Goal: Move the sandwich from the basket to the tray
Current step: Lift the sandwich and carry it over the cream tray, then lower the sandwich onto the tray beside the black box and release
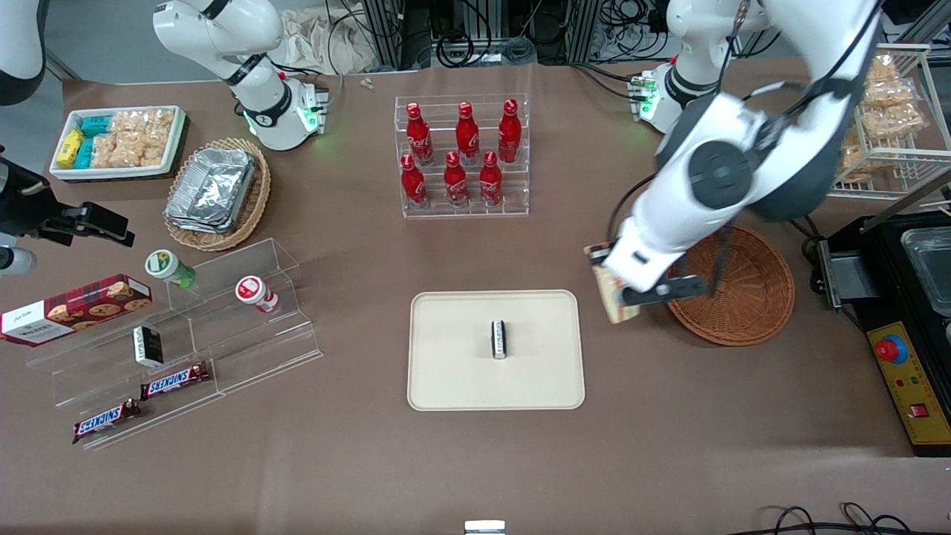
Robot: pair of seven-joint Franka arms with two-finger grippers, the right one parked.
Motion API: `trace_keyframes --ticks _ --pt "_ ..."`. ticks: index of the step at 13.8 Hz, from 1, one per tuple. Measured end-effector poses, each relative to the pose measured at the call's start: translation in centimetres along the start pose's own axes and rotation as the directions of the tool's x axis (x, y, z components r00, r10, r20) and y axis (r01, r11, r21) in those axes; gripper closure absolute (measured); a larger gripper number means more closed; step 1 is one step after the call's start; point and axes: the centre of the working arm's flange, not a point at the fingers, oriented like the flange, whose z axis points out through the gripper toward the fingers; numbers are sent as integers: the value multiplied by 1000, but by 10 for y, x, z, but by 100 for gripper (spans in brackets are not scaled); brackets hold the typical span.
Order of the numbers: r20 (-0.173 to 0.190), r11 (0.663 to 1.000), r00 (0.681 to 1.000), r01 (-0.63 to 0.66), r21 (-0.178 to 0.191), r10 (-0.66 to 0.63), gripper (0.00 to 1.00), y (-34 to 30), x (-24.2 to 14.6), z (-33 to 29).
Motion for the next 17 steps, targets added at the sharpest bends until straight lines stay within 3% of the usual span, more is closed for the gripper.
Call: trace_keyframes --ticks 2,4,6,10,13,15,17 --pt "-27 1000 1000 -2 -1 2 83 37 1 62" --pt "-30 999 999 -25 27 25 83 53 2 106" --pt "-49 997 997 -55 59 57 83 52 9 130" --pt "-106 990 986 -117 77 125 83 51 22 174" --pt "-109 987 983 -138 78 146 83 52 26 194" --pt "-111 987 983 -139 76 147 80 53 27 192" --pt "-114 988 983 -135 75 143 62 52 29 191"
